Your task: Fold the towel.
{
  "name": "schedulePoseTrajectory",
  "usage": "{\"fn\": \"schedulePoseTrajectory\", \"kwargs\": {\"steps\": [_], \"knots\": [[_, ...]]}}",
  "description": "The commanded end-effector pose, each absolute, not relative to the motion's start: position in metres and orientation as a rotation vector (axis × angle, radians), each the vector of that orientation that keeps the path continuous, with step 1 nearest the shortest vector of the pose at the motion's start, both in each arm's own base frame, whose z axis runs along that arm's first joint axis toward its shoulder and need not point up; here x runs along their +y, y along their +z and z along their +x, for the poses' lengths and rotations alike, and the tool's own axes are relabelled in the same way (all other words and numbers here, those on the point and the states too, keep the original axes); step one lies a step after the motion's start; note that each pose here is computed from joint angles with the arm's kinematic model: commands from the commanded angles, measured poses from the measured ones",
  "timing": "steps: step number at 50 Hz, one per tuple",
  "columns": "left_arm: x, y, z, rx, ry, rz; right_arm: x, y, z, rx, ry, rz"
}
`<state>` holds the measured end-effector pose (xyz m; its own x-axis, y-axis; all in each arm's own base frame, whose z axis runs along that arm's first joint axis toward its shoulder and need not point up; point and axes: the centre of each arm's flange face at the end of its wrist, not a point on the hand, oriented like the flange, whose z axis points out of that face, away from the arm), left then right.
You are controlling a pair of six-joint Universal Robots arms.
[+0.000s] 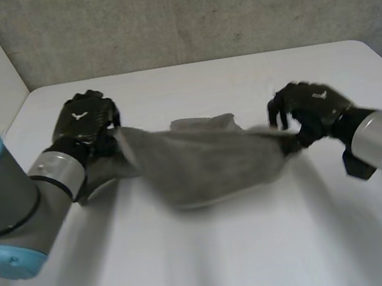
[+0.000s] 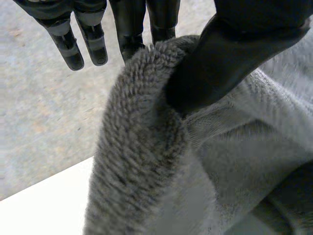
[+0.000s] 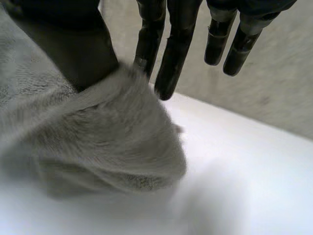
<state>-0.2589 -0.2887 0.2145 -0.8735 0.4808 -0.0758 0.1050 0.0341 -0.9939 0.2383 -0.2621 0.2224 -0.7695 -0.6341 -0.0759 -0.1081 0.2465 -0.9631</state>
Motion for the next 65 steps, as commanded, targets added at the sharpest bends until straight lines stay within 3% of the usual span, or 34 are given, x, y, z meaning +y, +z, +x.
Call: {"fn": "schedulePoseTrajectory", "kwargs": {"steps": [1,10,18,28,36,41,49,56,65], "knots": [[-0.321,0.192,-0.241,-2.086,1.879,-0.624,-0.232,0.200,0.275,2.015,-1.371,-0.809],[-0.358,0.186,-0.213,-2.165,1.983,-0.680,-0.247,0.208,0.272,1.982,-1.443,-0.815],[-0.356,0.191,-0.210,-2.162,1.991,-0.681,-0.250,0.204,0.268,1.948,-1.522,-0.971],[-0.314,0.214,-0.211,-2.161,1.940,-0.724,-0.246,0.199,0.277,1.720,-1.619,-1.453],[-0.275,0.222,-0.211,-2.121,1.903,-0.762,-0.242,0.196,0.300,1.603,-1.611,-1.602],[-0.238,0.214,-0.218,-2.086,1.800,-0.820,-0.232,0.185,0.314,1.504,-1.610,-1.730],[-0.205,0.188,-0.223,-2.141,1.652,-0.857,-0.210,0.157,0.329,1.319,-1.582,-1.992],[-0.192,0.175,-0.227,-2.158,1.585,-0.884,-0.199,0.140,0.335,1.227,-1.559,-2.105],[-0.203,0.147,-0.230,-2.266,1.538,-0.873,-0.211,0.145,0.339,1.235,-1.609,-2.108]]}}
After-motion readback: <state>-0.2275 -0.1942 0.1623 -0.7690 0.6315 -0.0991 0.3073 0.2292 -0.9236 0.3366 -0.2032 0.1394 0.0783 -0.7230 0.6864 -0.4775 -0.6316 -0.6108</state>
